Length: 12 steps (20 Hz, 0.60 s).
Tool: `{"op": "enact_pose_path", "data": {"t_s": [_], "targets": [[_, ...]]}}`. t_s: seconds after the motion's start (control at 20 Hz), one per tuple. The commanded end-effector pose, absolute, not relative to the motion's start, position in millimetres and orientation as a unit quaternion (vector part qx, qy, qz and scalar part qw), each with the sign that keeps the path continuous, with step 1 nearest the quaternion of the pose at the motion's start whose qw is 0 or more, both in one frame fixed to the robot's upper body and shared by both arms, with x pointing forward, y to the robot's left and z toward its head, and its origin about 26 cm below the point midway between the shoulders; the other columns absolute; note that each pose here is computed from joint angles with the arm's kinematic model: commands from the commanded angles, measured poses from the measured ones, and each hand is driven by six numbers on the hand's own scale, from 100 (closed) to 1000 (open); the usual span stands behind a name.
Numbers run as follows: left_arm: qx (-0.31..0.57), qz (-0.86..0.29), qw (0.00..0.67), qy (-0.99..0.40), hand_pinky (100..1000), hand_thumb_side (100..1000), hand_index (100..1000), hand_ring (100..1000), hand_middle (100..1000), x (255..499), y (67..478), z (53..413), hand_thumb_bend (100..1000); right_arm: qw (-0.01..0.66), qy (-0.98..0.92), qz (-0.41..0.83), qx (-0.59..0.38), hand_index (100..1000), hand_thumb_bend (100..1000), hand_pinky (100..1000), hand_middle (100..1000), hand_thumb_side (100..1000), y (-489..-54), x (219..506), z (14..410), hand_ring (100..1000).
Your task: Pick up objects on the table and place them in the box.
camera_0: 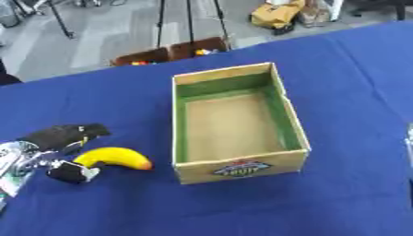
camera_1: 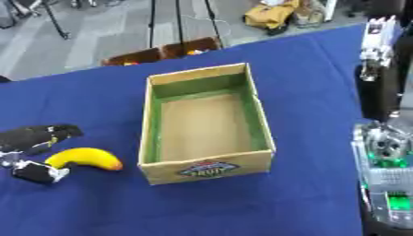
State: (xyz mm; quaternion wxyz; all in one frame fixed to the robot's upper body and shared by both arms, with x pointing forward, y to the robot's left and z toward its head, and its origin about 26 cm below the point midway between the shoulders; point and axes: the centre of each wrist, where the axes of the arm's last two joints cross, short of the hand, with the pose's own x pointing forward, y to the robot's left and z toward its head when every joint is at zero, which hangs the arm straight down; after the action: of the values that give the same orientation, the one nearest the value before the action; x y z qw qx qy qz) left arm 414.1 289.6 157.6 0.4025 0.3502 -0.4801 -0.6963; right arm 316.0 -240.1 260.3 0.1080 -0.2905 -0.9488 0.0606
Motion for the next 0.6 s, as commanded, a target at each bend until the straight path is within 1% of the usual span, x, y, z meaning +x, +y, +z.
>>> {"op": "enact_pose_path", "data": {"t_s": [0.05,0.45,0.6], "targets": [[0.361,-0.691,0.394,-0.487,781,471,1000,914,943,416.8,293.4,169.8,130,0.093,-0.952,0.061,-0.286,877,100,761,627,952,-239.3,313.0,268.1,848],[0.358,-0.689,0.381,-0.501,764,450,963,879,909,416.0,289.7,172.2,101,0.095,-0.952,0.061,-0.285,877,100,764,626,952,-239.2,313.0,267.3,849],[0.357,-0.691,0.382,-0.500,753,443,949,859,881,416.4,289.2,171.6,100,0.094,-0.952,0.060,-0.285,877,100,765,626,951,-239.3,313.0,267.5,849]]}}
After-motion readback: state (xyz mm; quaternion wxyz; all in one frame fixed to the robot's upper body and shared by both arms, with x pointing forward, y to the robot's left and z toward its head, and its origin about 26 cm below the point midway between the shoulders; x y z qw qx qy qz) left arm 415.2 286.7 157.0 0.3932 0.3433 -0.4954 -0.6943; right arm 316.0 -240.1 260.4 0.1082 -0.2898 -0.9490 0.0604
